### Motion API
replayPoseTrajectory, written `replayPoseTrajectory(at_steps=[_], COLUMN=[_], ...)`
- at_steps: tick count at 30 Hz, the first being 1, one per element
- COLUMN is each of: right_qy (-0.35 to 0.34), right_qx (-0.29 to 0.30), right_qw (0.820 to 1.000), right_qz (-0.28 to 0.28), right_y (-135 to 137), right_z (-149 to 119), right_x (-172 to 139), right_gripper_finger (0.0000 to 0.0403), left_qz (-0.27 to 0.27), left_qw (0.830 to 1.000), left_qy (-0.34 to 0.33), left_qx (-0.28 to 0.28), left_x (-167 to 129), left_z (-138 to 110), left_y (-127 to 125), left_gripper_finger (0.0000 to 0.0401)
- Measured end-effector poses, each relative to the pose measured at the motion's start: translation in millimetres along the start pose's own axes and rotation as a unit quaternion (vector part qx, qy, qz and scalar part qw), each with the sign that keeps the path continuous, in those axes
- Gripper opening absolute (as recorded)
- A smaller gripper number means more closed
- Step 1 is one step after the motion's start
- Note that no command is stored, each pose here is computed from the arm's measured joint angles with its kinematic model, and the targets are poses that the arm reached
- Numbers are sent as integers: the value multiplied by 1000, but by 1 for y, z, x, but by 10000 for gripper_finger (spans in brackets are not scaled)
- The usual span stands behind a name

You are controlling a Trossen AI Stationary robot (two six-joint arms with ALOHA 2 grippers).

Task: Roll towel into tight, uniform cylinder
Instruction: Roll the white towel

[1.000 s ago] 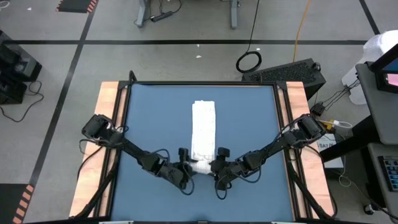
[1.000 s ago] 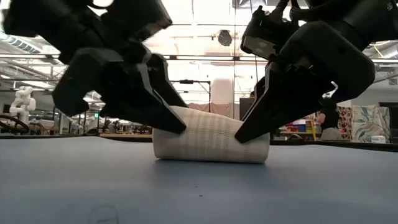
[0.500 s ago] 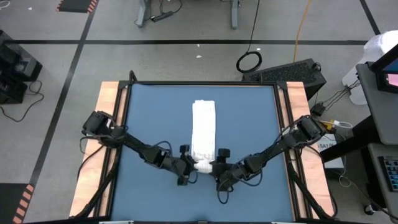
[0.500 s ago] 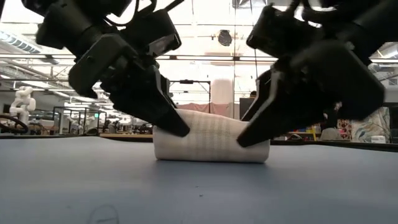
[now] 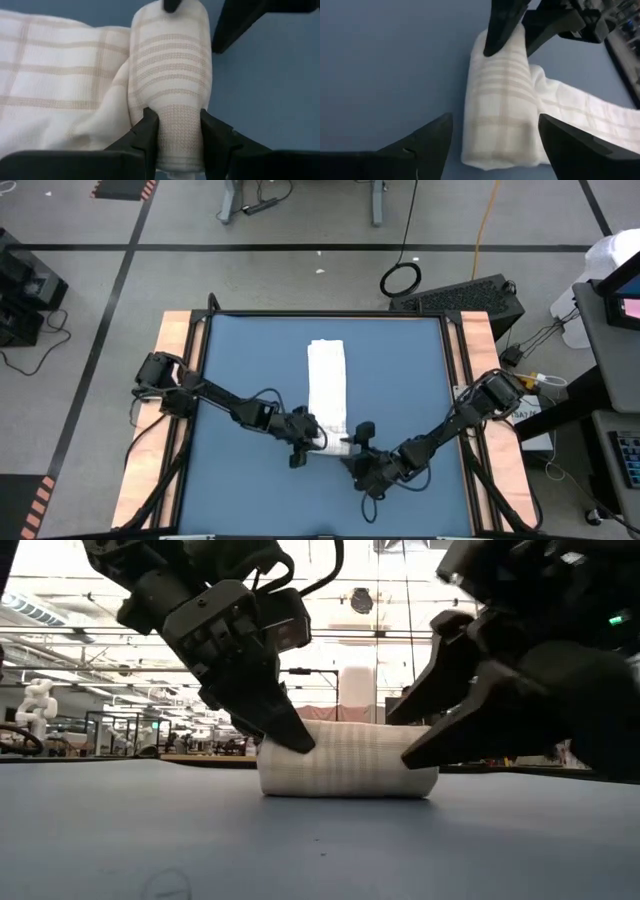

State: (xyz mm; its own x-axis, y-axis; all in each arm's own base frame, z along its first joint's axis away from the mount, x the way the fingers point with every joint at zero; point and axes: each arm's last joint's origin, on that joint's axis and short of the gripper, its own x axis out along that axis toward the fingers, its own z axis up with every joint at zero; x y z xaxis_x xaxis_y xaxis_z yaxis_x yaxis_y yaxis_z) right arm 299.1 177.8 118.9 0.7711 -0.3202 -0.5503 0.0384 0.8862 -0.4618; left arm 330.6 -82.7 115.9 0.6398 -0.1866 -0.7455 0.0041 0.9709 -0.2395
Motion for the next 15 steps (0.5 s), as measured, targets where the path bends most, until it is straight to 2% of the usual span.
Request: replayPoseTrajectory(at_steps=[6,8,15], right_qy=[13,20,52], right_qx=[19,26,101], right_qw=[1000,999,990], right_qz=[-1,21,89], right_y=[-12,-16,-35], right_z=[1,1,1], right_x=[11,16,32], right_gripper_finger=[285,278,221], left_qz=[-12,-12,-6], left_qw=[999,1000,1000], left_qy=[4,4,1], left_qx=[-30,-27,-22], left_x=[0,0,0], left_z=[3,3,3], left_y=[9,10,10], left_gripper_finger=[113,113,114])
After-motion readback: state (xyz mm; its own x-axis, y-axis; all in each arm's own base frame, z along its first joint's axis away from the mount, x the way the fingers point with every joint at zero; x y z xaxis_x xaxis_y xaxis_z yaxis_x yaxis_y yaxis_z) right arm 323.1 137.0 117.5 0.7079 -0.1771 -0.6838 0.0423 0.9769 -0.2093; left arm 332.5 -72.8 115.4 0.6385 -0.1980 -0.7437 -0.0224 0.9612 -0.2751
